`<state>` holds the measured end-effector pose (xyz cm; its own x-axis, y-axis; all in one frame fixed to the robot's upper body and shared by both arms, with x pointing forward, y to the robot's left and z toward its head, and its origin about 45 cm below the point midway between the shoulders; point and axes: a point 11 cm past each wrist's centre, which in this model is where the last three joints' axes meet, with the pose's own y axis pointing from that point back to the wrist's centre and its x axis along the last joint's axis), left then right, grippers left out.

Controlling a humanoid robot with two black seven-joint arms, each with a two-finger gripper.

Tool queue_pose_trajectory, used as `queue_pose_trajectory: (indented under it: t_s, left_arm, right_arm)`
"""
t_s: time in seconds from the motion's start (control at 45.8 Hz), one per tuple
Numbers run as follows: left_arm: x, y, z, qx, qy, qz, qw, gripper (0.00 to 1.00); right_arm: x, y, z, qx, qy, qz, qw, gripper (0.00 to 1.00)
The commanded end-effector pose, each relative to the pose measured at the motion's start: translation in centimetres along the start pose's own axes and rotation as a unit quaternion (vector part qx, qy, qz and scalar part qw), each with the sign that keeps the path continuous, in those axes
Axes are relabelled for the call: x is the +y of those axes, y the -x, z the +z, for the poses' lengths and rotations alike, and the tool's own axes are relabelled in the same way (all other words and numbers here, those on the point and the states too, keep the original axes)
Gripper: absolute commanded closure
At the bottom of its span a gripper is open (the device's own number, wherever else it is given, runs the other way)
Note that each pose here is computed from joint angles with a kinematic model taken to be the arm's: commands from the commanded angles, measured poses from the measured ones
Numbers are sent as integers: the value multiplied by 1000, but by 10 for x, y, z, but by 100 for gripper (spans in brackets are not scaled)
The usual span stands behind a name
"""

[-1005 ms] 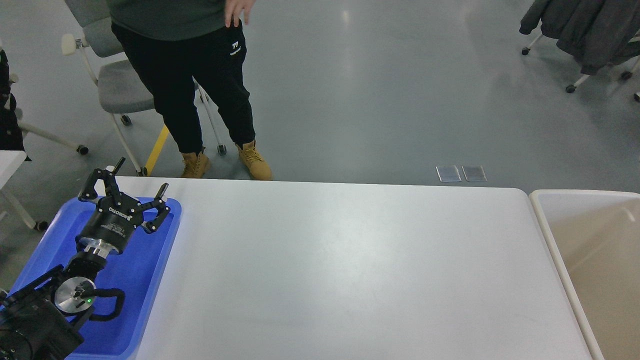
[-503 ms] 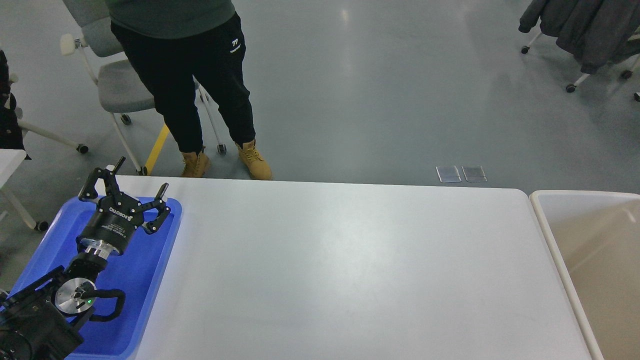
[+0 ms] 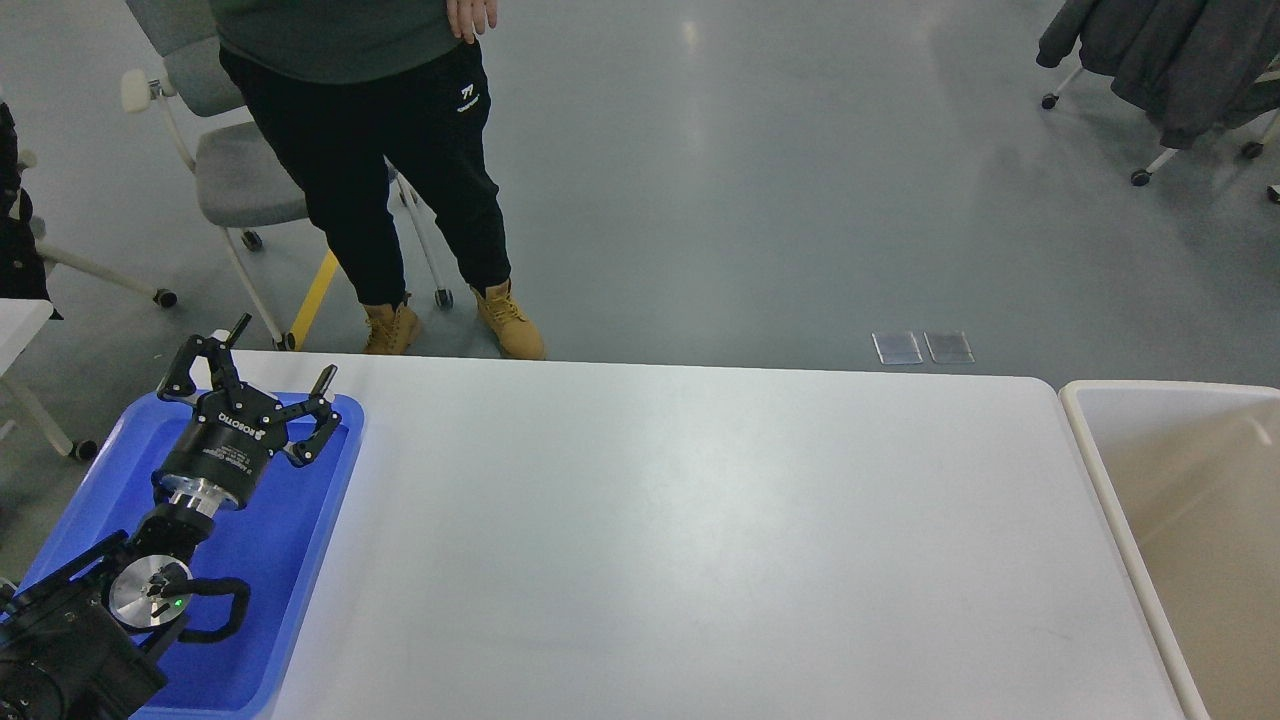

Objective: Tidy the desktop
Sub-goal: 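Open the right gripper over the bin to drop the paper ball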

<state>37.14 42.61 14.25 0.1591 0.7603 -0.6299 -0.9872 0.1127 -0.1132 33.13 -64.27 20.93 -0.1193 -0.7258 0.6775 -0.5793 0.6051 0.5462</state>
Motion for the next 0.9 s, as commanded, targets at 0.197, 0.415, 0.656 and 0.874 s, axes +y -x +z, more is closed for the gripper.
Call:
queue_pose_trajectory:
  t_s: [0.197, 0.415, 0.656, 0.874]
  left_arm:
    - [0, 0, 0, 0, 0, 0, 1000, 1]
    - [0, 0, 0, 0, 0, 0, 1000, 1]
    - [0, 0, 0, 0, 0, 0, 1000, 1]
    - [0, 0, 0, 0, 0, 0, 1000, 1]
  right_arm:
    - [-11, 58, 54, -6, 43, 3, 999, 100]
    - [-12, 73, 60, -1, 48, -9, 999, 100]
    - [-12, 83, 64, 2, 52, -16, 999, 89]
    - [-11, 86, 65, 22, 52, -21, 998, 0]
